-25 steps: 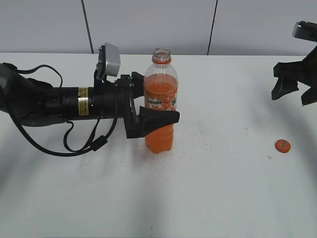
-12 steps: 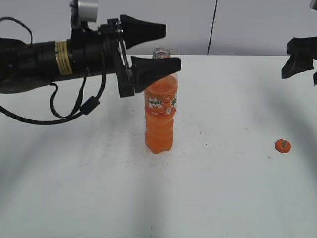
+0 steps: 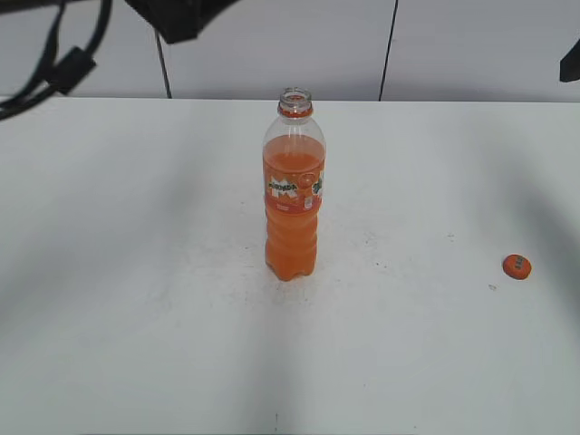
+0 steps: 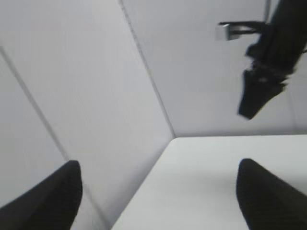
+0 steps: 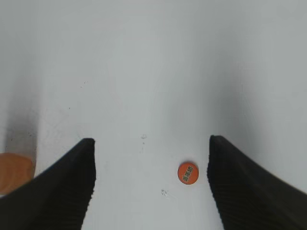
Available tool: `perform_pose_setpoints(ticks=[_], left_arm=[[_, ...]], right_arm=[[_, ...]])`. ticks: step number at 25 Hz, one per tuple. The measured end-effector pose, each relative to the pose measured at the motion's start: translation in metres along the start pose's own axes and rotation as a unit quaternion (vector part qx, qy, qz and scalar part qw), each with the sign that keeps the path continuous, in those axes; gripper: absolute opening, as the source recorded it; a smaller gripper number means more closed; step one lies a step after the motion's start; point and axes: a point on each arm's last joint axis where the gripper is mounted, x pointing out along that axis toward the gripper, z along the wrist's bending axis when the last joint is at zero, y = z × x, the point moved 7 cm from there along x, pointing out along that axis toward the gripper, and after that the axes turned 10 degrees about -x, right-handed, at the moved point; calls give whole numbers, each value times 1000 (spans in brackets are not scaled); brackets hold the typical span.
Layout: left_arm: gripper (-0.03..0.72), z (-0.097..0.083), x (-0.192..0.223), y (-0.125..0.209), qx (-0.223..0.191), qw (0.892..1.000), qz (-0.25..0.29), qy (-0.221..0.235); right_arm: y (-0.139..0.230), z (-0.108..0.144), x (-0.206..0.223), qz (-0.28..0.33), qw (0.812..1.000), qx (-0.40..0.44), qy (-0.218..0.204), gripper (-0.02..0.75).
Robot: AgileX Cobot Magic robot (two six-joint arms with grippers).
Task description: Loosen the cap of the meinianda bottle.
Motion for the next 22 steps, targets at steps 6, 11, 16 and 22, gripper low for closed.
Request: perform_pose_setpoints(ticks=[6,11,16,22], left_arm=[[592,75,-71,7,-9,935,169,-312],[589,84,-135,63,-142,812,341,-452],[587,41,-145,85,-286,756,442,-389],[578,30,-203,101,-367,640,539,-406]], right_arm=[[9,6,-28,11,1000,-8,-5,545],[26,11,-39,56,998,-11,-17,545],[49,12,-44,128,991,-20,-21,545],[68,7,-59,158,987,-36,-1,545]])
